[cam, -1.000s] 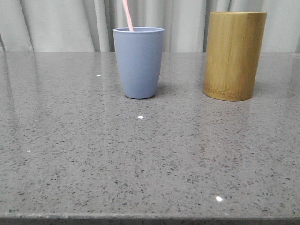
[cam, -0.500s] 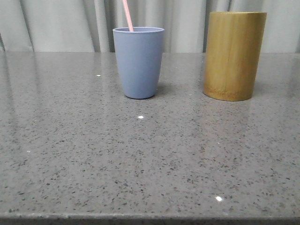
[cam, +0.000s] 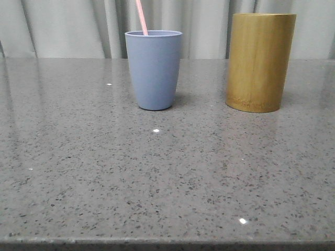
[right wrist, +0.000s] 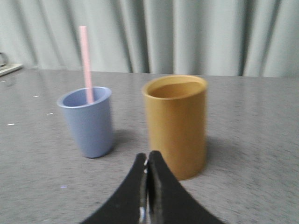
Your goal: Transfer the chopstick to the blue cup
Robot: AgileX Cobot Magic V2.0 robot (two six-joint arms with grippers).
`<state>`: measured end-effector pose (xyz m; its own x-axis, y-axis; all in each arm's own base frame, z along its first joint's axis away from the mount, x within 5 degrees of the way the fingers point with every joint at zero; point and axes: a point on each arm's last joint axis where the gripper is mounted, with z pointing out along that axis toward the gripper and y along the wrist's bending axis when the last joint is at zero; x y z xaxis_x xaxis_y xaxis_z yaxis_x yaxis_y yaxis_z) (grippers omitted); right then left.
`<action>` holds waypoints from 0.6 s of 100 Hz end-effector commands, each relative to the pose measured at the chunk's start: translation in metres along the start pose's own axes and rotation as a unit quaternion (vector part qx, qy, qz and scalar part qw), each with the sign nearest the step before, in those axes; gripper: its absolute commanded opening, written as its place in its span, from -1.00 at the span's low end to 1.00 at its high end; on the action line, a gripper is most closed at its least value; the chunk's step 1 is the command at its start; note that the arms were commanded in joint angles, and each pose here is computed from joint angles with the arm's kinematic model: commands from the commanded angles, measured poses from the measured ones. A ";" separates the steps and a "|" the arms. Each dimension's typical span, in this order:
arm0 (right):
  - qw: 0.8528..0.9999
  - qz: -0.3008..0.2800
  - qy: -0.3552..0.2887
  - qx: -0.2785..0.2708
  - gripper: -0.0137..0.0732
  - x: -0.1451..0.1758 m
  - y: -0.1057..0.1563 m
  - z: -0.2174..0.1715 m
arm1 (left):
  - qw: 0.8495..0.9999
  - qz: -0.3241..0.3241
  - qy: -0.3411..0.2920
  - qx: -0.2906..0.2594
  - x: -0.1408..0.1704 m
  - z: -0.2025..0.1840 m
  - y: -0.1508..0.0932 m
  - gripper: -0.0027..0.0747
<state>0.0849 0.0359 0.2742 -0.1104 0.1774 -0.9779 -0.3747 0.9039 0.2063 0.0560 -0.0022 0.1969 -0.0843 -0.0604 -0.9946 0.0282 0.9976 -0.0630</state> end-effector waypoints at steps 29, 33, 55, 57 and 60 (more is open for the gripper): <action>0.992 -0.018 -0.071 0.099 -0.82 0.037 -0.025 -0.017 | 0.999 -0.006 -0.051 0.001 -0.006 -0.003 0.000 -0.98; 0.992 -0.018 -0.069 0.107 -0.82 0.043 -0.027 -0.019 | 0.999 -0.006 -0.051 0.001 -0.006 -0.003 0.000 -0.98; 0.986 -0.035 -0.071 0.148 -0.82 0.063 -0.034 -0.028 | 0.999 -0.006 -0.051 0.001 -0.006 -0.003 0.000 -0.98; 0.986 -0.035 -0.072 0.150 -0.82 0.063 -0.034 -0.028 | 0.999 -0.006 -0.051 0.001 -0.006 -0.003 0.000 -0.98; 0.985 -0.036 -0.076 0.154 -0.82 0.063 -0.034 -0.030 | 0.999 -0.006 -0.051 0.001 -0.006 -0.003 0.000 -0.98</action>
<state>0.0652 0.0061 0.2003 -0.0283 0.1593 -0.9868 -0.0887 0.9829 0.1612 0.0560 -0.0022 0.1969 -0.0843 -0.0604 -0.9946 0.0282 0.9976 -0.0630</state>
